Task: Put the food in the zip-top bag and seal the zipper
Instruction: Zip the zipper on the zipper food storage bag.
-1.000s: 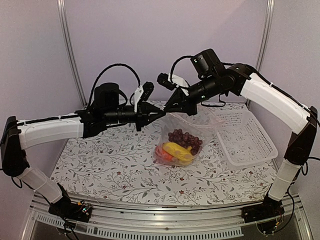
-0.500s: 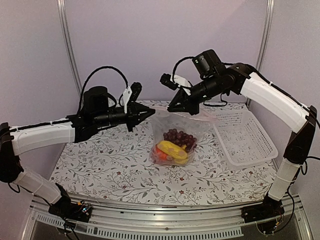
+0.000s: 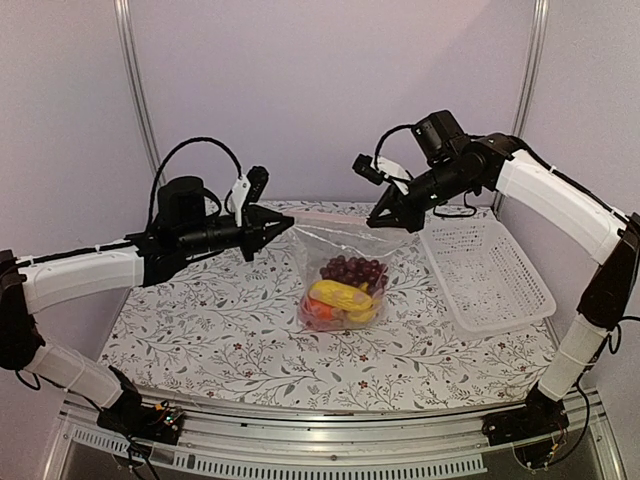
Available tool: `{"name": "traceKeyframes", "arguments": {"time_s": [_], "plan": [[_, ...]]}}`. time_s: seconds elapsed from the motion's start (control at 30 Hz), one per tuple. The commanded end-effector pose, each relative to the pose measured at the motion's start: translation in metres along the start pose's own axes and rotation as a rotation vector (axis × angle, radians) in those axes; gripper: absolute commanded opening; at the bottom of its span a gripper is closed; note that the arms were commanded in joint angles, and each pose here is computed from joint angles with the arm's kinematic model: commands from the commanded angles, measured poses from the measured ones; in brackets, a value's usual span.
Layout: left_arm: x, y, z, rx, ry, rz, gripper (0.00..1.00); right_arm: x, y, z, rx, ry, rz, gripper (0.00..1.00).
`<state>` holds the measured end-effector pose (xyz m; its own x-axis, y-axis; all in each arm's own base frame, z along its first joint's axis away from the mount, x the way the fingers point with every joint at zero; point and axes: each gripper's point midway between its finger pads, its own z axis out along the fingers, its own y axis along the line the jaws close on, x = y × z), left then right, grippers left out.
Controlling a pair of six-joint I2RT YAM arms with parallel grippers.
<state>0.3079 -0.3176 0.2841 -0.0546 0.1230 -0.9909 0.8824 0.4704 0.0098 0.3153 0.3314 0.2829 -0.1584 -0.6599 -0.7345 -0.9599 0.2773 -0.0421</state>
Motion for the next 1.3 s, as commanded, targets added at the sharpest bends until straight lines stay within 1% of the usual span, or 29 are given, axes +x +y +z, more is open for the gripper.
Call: {"name": "traceKeyframes", "arguments": {"time_s": [0.0, 0.3, 0.7, 1.27], "plan": [[-0.006, 0.021, -0.013, -0.077, -0.028, -0.001, 0.00, 0.033, -0.012, -0.024, 0.054, 0.084, 0.062, 0.00], [-0.005, 0.026, -0.017, -0.091, -0.027, -0.004, 0.00, 0.054, -0.020, -0.037, 0.083, 0.123, 0.090, 0.00], [-0.002, 0.029, -0.022, -0.106, -0.026, -0.011, 0.00, 0.082, -0.015, -0.044, 0.078, 0.164, 0.129, 0.00], [0.001, 0.029, -0.022, -0.103, -0.026, -0.017, 0.00, 0.086, -0.007, -0.044, 0.049, 0.161, 0.165, 0.00]]}}
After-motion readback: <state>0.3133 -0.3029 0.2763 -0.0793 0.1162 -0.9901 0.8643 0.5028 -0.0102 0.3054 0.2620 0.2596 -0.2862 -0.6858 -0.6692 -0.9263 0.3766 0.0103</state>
